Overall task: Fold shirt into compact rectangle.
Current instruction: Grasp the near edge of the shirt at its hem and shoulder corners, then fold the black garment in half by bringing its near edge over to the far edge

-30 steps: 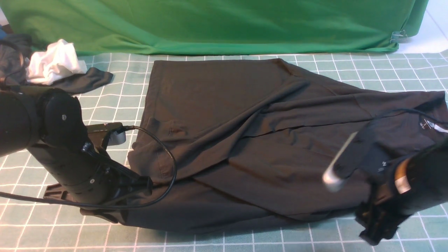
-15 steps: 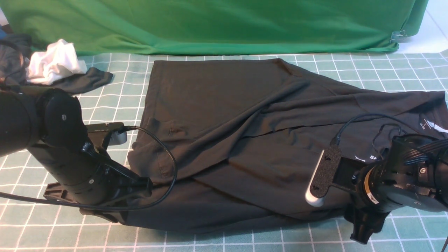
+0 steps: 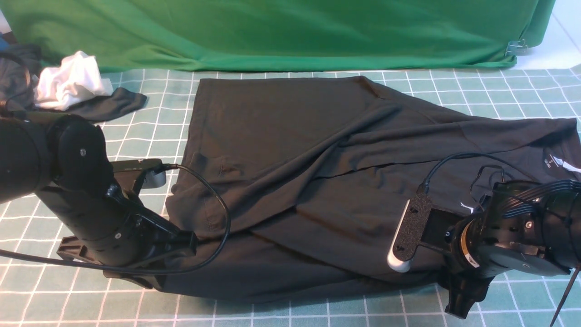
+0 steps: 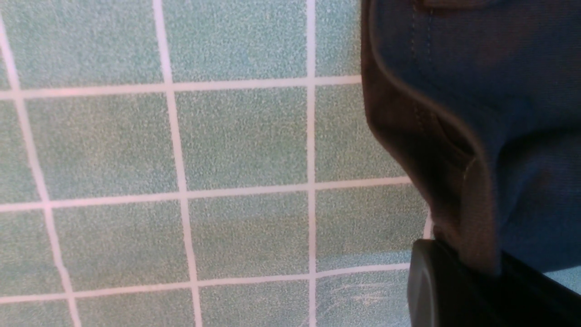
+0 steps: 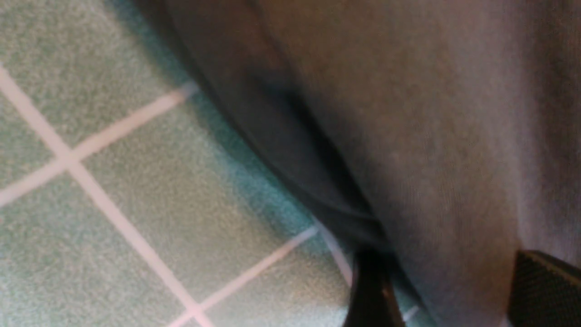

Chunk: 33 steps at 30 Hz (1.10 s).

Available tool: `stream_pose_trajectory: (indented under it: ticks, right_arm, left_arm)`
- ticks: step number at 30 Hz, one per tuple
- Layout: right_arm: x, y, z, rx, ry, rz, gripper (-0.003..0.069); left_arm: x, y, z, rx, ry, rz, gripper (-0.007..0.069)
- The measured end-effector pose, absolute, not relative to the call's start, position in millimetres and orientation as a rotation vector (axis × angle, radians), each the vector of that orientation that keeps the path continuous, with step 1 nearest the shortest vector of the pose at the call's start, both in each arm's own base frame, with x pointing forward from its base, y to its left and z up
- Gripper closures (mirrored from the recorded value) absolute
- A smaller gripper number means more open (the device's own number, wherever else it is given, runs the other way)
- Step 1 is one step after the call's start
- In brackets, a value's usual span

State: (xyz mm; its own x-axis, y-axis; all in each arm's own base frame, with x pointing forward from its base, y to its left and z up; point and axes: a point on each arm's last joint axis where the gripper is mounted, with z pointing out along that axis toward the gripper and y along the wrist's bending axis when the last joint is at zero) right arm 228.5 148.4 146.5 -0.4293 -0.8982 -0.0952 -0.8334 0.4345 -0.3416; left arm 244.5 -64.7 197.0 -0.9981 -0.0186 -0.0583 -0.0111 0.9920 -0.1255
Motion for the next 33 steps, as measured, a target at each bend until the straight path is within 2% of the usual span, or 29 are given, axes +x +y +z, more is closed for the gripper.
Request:
stream_pose_trajectory:
  ticks: [3,6,9,17,22,25,33]
  right_arm:
    - [228.8,149.7,145.3,-1.503,2.421,-0.345,0.0374]
    - [229.7,151.2,143.3,-1.502,2.414,-0.333,0.0563]
    - [230.0,151.9,142.9,-1.468,2.427,-0.323,0.0612]
    - [220.9,150.9,156.9,-1.347,2.505,-0.287,0.0619]
    - [203.5,146.2,189.3,-1.141,2.589,-0.144,0.0619]
    - [192.0,140.6,201.6,-1.088,2.653,-0.104,0.0619]
    - [165.0,128.2,204.4,-1.059,2.871,-0.061,0.0619]
  left_arm:
    - [245.3,-64.8,197.3,-0.024,3.065,-0.195,0.0613]
    - [246.8,-65.0,197.6,-0.025,3.049,-0.198,0.0613]
    - [249.9,-65.4,198.0,-0.028,3.015,-0.203,0.0613]
    - [244.2,-65.9,200.7,-0.029,3.058,-0.219,0.0613]
    - [230.7,-64.0,219.6,-0.01,3.051,-0.239,0.0613]
    - [219.3,-62.5,226.2,-0.014,3.043,-0.259,0.0613]
    - [181.7,-58.1,212.6,-0.058,3.103,-0.312,0.0613]
